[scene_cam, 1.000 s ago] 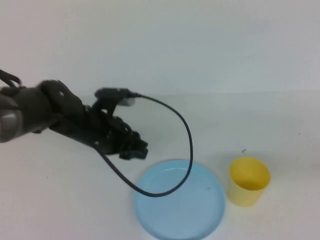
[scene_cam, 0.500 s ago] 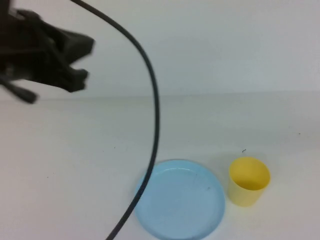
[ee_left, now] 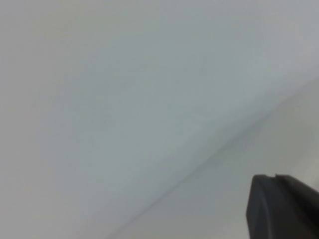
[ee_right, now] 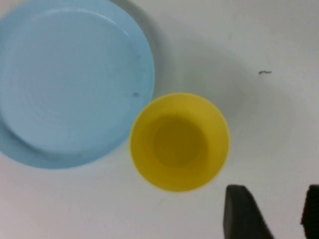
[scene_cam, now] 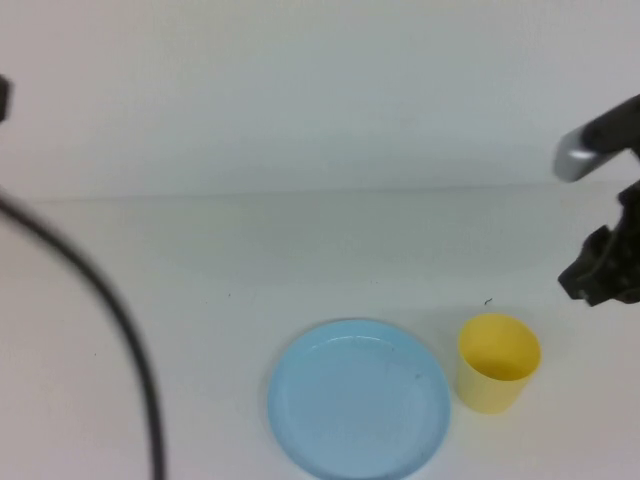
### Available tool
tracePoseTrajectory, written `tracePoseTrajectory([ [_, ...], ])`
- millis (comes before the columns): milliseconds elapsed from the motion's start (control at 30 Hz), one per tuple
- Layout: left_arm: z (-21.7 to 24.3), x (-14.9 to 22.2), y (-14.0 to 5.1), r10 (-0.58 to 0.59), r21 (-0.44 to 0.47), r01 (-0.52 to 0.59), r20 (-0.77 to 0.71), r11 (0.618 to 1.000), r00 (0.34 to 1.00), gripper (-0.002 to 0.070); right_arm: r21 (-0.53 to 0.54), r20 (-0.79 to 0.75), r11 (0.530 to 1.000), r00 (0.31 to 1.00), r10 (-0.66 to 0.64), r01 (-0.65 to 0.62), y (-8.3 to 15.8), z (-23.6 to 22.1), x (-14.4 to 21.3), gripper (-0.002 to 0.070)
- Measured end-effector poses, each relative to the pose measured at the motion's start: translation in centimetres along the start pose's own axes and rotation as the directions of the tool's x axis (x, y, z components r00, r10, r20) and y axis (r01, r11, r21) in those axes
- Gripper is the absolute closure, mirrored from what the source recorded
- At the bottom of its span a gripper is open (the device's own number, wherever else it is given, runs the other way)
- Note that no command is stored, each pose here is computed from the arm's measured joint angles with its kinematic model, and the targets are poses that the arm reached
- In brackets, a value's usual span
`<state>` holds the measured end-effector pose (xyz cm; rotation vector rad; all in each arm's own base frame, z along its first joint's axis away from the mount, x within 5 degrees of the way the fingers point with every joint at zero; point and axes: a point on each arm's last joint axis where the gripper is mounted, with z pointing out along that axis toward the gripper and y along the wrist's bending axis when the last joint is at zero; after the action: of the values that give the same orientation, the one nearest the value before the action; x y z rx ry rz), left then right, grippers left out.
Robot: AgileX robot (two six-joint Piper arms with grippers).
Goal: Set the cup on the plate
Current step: Pick up the cup from the table
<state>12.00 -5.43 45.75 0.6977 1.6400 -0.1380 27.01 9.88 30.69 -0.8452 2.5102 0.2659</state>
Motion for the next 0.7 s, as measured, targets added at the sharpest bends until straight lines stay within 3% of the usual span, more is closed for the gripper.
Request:
tracePoseTrajectory([
  [233, -2.1, 4.1, -0.6, 0.053, -0.157, -0.051, 0.007, 0.986, 0.999, 0.0675, 0.085, -0.200, 0.995, 0.979, -0.030, 0.048, -0.4, 4.7, -2.1, 0.0384],
  [500, 0.0, 9.0, -1.3, 0.111, -0.165, -0.132, -0.130, 0.977, 0.985, 0.0675, 0.086, -0.279, 0.995, 0.960, -0.021, 0.047, -1.2, 8.0, -2.5, 0.0237],
  [700, 1.1, 10.9, -1.6, 0.133, -0.181, -0.155, -0.127, 0.971, 0.983, 0.0675, 0.066, -0.313, 0.997, 0.950, -0.017, 0.040, -1.3, 9.7, -2.2, 0.0211],
])
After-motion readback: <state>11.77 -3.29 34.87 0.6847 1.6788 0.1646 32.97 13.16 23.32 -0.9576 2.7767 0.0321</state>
